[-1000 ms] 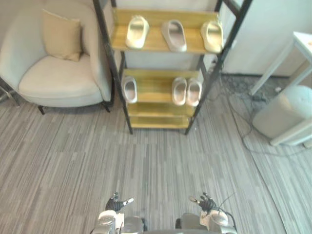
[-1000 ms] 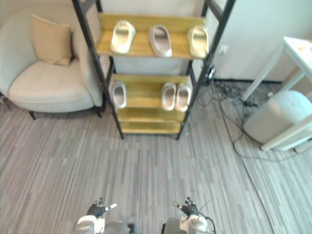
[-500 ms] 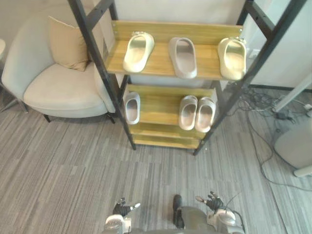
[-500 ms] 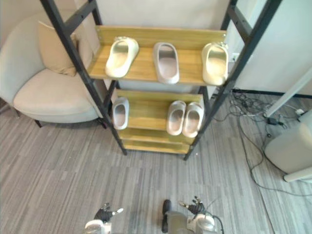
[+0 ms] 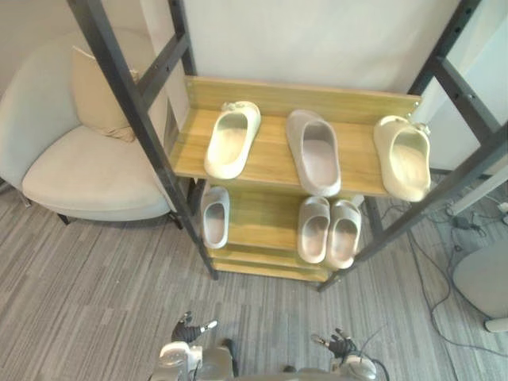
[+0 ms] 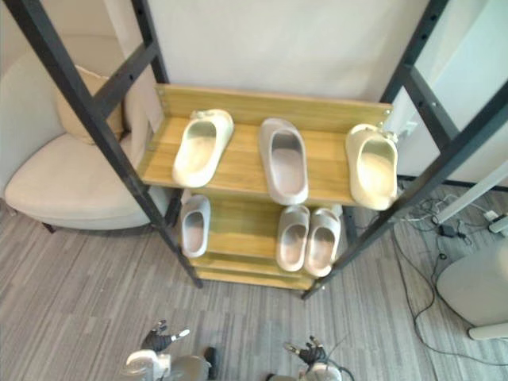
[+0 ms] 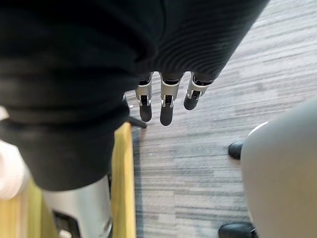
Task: Organize the slippers on the shoe rack
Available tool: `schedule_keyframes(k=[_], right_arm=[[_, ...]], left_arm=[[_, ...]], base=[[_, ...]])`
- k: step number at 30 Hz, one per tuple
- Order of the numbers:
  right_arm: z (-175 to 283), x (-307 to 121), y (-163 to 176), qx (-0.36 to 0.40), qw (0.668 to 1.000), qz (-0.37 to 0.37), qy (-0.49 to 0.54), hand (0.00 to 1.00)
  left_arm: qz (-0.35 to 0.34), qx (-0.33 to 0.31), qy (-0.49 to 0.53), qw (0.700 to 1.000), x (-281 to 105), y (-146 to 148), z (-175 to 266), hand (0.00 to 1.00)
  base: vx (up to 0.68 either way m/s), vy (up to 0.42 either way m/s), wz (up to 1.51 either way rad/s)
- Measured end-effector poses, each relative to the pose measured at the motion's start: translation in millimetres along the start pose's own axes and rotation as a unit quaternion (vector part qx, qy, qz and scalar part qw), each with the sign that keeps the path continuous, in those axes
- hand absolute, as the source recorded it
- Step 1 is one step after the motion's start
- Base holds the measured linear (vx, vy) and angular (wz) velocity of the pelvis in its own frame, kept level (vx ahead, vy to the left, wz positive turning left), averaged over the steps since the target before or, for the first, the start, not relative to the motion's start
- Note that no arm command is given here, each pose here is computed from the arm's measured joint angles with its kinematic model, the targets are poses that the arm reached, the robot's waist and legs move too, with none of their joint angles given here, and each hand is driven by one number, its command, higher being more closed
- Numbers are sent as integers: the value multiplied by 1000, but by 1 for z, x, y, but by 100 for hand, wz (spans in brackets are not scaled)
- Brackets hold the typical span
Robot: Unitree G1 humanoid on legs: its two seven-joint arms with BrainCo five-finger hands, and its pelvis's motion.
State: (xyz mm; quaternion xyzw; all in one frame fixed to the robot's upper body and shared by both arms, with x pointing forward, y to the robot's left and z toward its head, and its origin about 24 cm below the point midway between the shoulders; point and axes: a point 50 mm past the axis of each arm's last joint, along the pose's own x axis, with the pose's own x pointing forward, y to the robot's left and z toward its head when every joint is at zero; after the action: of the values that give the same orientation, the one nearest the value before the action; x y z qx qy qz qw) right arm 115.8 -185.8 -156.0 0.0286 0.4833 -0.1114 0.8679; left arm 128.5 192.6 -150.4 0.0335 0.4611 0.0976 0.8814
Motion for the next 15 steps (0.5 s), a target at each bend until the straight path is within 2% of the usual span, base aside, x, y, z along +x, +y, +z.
schedule_keyframes(k=[7, 15], right_arm=[[-2, 0, 1, -5, 1000, 5, 3, 0], [-5, 0, -6, -14, 1000, -2, 15, 0]], left_arm=[[-8, 34, 14, 999, -2, 2, -8, 0], [-19, 49, 25, 998, -3, -6, -13, 0]], base=[[131, 103, -12], [109, -74, 22]])
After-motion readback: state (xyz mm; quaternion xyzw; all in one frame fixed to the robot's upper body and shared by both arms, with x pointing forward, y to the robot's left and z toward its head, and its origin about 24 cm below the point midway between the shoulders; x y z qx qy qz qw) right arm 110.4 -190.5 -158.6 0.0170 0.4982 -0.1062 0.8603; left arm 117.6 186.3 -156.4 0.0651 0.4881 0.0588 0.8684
